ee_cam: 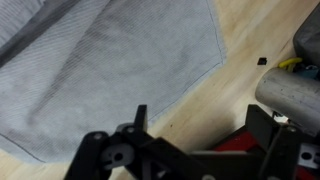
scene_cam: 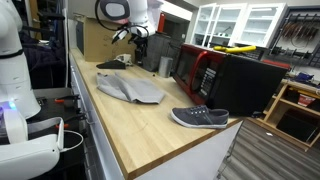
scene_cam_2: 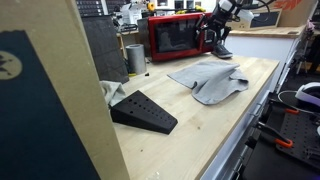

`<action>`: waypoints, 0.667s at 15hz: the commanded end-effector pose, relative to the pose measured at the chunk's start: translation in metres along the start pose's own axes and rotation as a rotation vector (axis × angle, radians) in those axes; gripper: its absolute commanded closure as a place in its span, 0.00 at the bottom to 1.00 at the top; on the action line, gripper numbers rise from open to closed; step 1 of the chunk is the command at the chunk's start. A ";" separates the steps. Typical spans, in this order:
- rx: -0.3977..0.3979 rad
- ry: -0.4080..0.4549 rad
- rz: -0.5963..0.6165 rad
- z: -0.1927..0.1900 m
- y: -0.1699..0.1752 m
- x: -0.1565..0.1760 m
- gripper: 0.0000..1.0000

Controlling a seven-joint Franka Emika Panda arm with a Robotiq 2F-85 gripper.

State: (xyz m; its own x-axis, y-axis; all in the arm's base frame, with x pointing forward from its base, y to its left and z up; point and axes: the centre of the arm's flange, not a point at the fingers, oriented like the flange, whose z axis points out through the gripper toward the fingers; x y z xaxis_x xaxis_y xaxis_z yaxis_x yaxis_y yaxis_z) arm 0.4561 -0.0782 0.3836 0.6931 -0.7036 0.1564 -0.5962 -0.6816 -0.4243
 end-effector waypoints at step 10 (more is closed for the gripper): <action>-0.022 -0.045 0.033 0.078 -0.011 0.009 0.28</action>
State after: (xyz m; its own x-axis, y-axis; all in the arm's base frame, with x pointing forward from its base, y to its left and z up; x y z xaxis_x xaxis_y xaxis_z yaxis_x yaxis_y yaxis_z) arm 0.4683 -0.0685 0.3430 0.6894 -0.7168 0.1047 -0.6307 -0.6651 -0.3998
